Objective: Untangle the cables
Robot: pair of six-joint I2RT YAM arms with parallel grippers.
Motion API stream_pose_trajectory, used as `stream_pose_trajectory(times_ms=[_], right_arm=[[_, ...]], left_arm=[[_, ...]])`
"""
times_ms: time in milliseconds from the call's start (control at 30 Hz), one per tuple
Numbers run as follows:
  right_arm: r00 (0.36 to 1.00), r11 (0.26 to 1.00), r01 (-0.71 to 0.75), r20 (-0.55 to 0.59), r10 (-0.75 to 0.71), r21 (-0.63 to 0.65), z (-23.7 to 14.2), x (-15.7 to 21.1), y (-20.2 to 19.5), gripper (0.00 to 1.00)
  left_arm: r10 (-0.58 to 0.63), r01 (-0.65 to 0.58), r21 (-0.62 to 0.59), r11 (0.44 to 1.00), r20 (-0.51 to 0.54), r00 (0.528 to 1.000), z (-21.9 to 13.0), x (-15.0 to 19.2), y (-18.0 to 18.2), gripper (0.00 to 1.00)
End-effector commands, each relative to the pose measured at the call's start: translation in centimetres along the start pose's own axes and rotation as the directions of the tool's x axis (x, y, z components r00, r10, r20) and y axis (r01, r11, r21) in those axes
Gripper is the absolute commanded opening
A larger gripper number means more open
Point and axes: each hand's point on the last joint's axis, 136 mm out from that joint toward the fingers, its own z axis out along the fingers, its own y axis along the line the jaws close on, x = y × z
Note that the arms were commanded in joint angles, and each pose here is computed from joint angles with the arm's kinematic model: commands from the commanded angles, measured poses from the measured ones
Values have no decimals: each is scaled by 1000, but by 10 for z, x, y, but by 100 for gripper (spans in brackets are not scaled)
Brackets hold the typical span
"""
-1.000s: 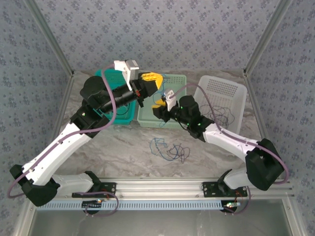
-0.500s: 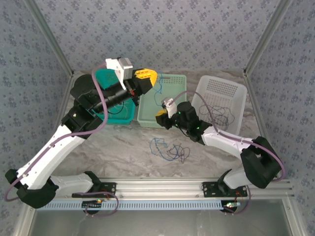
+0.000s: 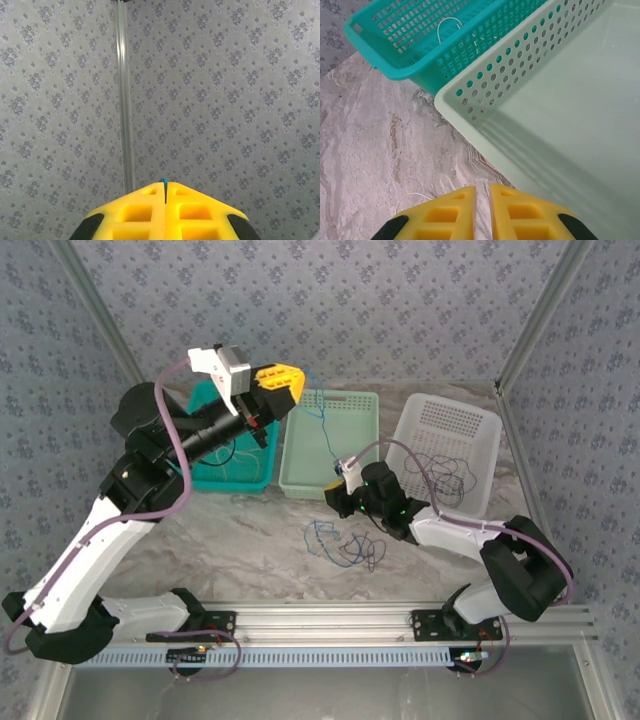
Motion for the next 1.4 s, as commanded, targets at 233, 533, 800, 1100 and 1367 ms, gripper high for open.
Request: stream_pose_trajectory(times_ms=[233,533,800,1100,1367], right_arm=[[1000,1000,6,-1,-6,-8,-3,7,5,14],[1000,1000,5,-15,-5,-4,-6,14,4,11],[1000,1000,5,-28,-4,9,-12,23,2,10],[999,1000,7,-37,-6,7,-15,27,1,2],[991,990,136,0,-136,-39,-25,19,22,0]], left_arm=[[116,-112,-82,990,48,992,-14,-44,7,2],[182,-174,-111,978,66,981,-21,-75,7,2],[208,-196,-127,972,86,974,-28,-91,5,2],[229,-212,-158,964,102,968,-36,-100,7,2],[226,-208,-176,962,88,970,-38,-98,10,0]])
